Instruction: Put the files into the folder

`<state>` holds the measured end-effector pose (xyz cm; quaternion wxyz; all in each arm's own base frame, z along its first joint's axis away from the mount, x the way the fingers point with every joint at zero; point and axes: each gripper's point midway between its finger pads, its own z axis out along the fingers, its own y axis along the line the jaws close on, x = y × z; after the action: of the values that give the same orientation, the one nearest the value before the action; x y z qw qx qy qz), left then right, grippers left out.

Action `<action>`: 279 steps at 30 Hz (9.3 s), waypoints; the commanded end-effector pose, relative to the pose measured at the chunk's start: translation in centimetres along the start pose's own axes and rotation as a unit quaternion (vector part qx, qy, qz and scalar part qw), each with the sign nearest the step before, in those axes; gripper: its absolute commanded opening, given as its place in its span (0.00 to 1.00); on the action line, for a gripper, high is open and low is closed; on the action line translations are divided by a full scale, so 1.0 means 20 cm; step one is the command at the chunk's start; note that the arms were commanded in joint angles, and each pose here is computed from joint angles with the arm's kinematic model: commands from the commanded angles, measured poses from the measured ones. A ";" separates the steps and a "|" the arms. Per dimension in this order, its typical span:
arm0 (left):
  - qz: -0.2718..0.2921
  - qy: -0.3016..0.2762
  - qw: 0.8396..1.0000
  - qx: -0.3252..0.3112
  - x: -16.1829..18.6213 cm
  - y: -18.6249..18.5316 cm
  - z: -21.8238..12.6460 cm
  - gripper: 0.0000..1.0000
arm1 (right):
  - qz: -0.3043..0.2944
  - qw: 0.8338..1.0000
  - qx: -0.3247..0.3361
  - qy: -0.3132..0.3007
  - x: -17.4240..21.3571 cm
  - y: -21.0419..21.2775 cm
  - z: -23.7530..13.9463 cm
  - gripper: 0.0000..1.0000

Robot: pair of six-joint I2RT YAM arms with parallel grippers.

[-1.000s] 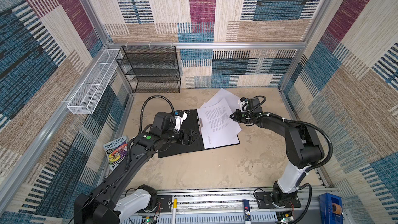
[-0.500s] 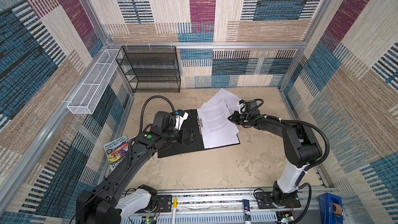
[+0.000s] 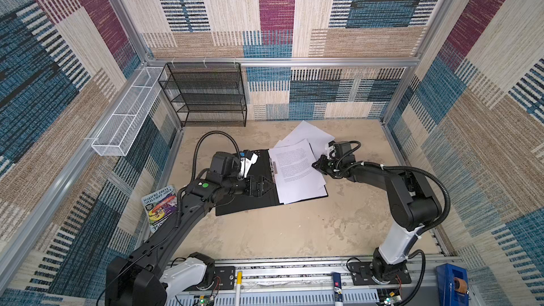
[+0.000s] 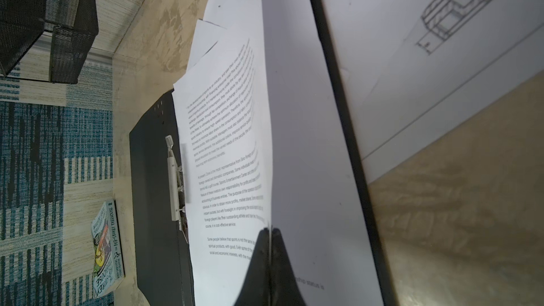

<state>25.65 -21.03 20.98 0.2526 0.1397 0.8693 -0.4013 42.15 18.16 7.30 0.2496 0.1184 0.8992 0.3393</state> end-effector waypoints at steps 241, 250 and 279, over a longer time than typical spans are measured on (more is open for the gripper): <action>-0.143 0.141 0.979 0.017 0.21 -0.03 0.51 0.99 | -0.011 0.997 0.078 0.005 -0.23 -0.14 -0.11 0.70; -0.151 0.147 0.977 0.027 0.20 -0.10 0.61 0.99 | -0.011 0.995 0.066 0.070 -0.03 -0.20 0.05 0.69; 0.006 0.194 0.980 0.046 0.17 -0.62 1.33 0.99 | 0.197 0.959 0.152 -0.137 -0.13 -0.79 -0.87 0.84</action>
<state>24.50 -48.70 13.19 0.0492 0.2167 0.8697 -0.4408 34.22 -2.73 9.33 0.2732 0.3456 0.8630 0.2472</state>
